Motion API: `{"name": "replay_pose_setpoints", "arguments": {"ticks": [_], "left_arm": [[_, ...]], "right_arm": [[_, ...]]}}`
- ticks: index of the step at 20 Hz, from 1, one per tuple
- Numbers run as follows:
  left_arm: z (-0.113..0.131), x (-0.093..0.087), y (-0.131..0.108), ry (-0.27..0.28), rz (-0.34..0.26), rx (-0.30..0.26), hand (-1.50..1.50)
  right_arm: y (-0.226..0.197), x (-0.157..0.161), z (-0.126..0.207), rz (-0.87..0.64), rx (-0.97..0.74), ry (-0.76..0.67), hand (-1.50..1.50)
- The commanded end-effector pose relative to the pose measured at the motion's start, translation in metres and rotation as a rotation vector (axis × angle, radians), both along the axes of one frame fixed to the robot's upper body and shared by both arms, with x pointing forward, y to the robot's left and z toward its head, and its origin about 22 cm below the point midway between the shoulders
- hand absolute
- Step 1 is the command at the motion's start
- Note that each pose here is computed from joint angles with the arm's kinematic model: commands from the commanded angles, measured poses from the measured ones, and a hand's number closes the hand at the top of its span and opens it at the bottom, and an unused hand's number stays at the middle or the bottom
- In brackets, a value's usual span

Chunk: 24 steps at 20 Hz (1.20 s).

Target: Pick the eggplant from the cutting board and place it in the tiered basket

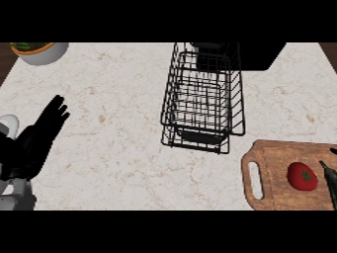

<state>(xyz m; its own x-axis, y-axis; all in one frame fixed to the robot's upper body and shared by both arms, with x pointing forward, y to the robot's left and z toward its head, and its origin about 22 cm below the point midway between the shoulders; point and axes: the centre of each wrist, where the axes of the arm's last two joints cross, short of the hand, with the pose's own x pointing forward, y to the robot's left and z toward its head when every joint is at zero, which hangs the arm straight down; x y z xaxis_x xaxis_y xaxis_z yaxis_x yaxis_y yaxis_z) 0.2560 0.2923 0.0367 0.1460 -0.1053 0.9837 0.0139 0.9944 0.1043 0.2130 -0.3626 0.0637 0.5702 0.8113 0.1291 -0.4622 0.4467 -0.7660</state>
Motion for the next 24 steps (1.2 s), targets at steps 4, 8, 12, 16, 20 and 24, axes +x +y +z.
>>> {"name": "replay_pose_setpoints", "arguments": {"ticks": [4, 8, 12, 16, 20, 24], "left_arm": [[0.013, -0.006, -0.022, 0.012, -0.002, 0.004, 0.00], [-0.007, -0.002, -0.006, 0.003, -0.009, 0.004, 0.00], [0.009, -0.015, 0.005, 0.014, -0.016, 0.018, 0.00], [-0.008, 0.021, -0.002, 0.005, -0.003, 0.000, 0.00], [0.001, -0.005, -0.005, 0.000, 0.007, 0.009, 0.00], [-0.006, 0.003, 0.012, -0.002, 0.003, 0.006, 0.00]], "right_arm": [[-0.015, -0.005, -0.047, 0.002, -0.081, -0.035, -1.50], [-0.003, -0.011, -0.042, -0.006, -0.115, -0.055, -1.50], [-0.024, 0.013, -0.056, 0.002, -0.112, -0.029, -1.50], [-0.029, -0.007, -0.061, 0.006, -0.028, 0.093, 1.50], [-0.021, -0.013, -0.072, 0.120, -0.067, 0.141, 1.50], [-0.028, -0.020, -0.080, 0.173, -0.111, 0.125, 1.50]]}}
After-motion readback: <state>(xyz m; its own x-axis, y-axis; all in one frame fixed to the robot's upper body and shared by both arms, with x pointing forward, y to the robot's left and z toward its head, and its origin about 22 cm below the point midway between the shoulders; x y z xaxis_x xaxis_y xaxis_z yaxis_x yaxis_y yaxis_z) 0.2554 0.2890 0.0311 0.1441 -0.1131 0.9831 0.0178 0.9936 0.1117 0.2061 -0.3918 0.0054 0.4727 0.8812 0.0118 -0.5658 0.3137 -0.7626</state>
